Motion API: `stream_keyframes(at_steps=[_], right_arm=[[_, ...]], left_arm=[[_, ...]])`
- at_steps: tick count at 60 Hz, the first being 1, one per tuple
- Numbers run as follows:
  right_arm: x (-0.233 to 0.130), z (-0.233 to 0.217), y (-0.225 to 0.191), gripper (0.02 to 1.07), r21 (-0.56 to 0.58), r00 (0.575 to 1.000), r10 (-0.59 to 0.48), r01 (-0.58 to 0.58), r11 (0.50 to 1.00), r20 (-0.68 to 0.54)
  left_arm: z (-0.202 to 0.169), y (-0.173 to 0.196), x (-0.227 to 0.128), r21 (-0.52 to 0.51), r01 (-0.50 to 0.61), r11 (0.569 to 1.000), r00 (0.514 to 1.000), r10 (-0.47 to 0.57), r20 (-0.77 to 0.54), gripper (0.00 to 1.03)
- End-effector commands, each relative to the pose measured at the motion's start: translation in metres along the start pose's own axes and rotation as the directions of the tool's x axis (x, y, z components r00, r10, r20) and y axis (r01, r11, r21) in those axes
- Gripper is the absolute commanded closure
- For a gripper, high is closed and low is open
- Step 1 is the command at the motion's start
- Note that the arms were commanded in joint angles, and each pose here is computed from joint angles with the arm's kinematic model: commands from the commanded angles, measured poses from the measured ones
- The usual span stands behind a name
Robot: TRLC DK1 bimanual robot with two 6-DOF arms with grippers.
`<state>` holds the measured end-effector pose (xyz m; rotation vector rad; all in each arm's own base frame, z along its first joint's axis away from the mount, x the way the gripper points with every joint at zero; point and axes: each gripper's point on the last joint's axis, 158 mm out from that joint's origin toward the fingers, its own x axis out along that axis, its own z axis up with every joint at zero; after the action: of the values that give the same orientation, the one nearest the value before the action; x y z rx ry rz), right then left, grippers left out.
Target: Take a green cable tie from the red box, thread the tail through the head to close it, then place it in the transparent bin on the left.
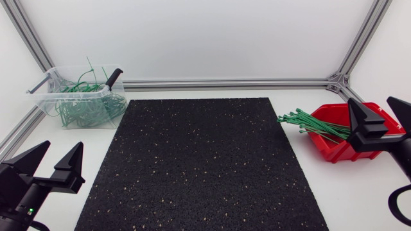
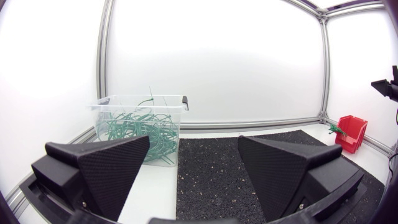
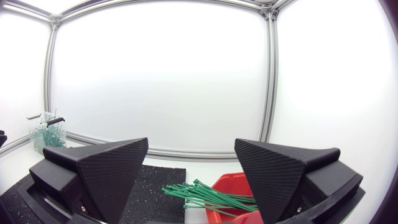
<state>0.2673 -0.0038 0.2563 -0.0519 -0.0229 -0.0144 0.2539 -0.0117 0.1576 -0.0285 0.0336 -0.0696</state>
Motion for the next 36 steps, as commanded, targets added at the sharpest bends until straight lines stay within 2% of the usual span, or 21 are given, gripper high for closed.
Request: stream_keyframes(at_steps=[1,5,14,21,28,36], right_arm=[[0.011,0.011,-0.002,0.06,0.023,1.000,-0.002,0.003,1.000,-0.031],[0.019,0.015,-0.002,0.06,0.021,0.998,0.001,0.000,1.000,-0.065],[0.044,0.006,-0.007,0.06,0.022,0.971,-0.008,0.013,1.000,-0.240],[0.059,-0.016,-0.021,0.06,-0.008,0.902,-0.030,0.030,1.000,-0.431],[0.070,-0.034,-0.025,0.06,0.004,0.840,0.040,-0.045,0.999,-0.541],[0.080,-0.056,-0.026,0.06,-0.066,0.764,0.081,-0.159,0.985,-0.640]], left_arm=[[-0.019,0.001,0.001,-0.013,-0.001,1.000,0.999,0.000,-0.035,0.04],[-0.019,0.001,0.001,-0.010,-0.001,1.000,0.999,0.000,-0.035,0.04],[-0.020,0.002,0.001,-0.006,-0.005,1.000,0.999,0.005,-0.036,0.04],[-0.020,0.001,0.001,-0.006,-0.004,1.000,0.999,0.003,-0.036,0.04],[-0.020,0.001,0.001,-0.006,-0.004,1.000,0.999,0.003,-0.036,0.04],[-0.020,0.001,0.001,-0.006,-0.004,1.000,0.999,0.003,-0.036,0.04]])
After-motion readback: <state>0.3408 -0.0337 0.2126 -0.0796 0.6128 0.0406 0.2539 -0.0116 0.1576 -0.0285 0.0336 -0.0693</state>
